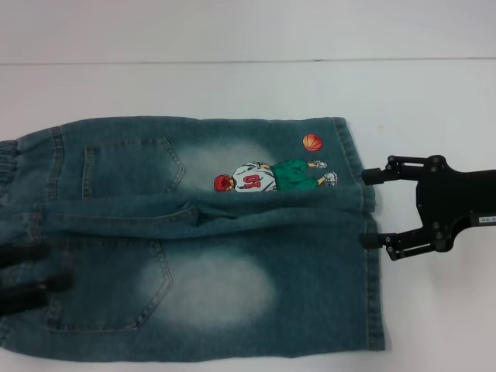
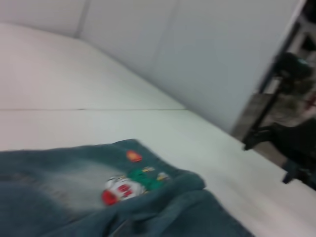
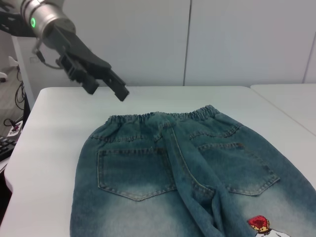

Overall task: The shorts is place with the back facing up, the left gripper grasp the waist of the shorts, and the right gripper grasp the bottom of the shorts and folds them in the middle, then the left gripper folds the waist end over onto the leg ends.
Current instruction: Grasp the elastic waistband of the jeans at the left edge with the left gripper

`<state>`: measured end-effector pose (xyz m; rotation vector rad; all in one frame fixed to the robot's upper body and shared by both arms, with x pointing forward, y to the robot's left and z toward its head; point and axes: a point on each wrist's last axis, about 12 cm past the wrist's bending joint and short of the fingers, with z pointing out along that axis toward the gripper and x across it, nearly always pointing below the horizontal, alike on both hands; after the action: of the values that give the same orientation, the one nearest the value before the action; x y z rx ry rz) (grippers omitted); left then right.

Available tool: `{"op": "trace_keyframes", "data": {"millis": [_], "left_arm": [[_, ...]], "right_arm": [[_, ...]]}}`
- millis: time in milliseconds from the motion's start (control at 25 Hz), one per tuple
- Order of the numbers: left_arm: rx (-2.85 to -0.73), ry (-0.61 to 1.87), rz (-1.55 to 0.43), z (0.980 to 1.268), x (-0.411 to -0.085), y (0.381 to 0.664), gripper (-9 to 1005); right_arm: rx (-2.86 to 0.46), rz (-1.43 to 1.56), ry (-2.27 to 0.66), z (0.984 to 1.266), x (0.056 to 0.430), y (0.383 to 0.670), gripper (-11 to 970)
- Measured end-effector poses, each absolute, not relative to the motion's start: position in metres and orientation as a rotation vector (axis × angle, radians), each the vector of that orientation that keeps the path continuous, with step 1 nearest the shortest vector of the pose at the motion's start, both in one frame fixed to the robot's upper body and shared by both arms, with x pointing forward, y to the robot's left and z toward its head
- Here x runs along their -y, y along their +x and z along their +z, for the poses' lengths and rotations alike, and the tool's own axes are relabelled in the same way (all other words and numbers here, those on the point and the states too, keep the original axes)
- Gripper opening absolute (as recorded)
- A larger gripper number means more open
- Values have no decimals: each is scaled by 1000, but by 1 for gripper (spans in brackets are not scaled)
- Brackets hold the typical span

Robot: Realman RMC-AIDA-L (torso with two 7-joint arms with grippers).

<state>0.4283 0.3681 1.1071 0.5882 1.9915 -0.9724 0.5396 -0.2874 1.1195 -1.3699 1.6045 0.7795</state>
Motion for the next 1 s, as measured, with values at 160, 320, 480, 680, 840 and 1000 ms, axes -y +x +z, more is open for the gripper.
{"op": "trace_keyframes", "data": {"millis": [160,320,480,680,840,1000], "left_arm": [[-2094,455,-911,1120,-391,416,776],[-2186,310,-853,1120,-411,404,771],[-2248,216,-776,1111,-423,400,767],[-2324,95,-699,1099,-432,402,761],[-2385,-37,-680,1092,-438,409,756],[-2421,-118,-665,1091,-441,416,752]], "right_arm": [[-1599,774,-1374,1119,288,539,945],[-1587,765,-1384,1119,288,539,945],[-1578,759,-1388,1119,288,539,945],[-1575,751,-1386,1119,289,539,945],[-1572,746,-1382,1118,291,538,945],[-1573,746,-1380,1118,291,537,945]]}}
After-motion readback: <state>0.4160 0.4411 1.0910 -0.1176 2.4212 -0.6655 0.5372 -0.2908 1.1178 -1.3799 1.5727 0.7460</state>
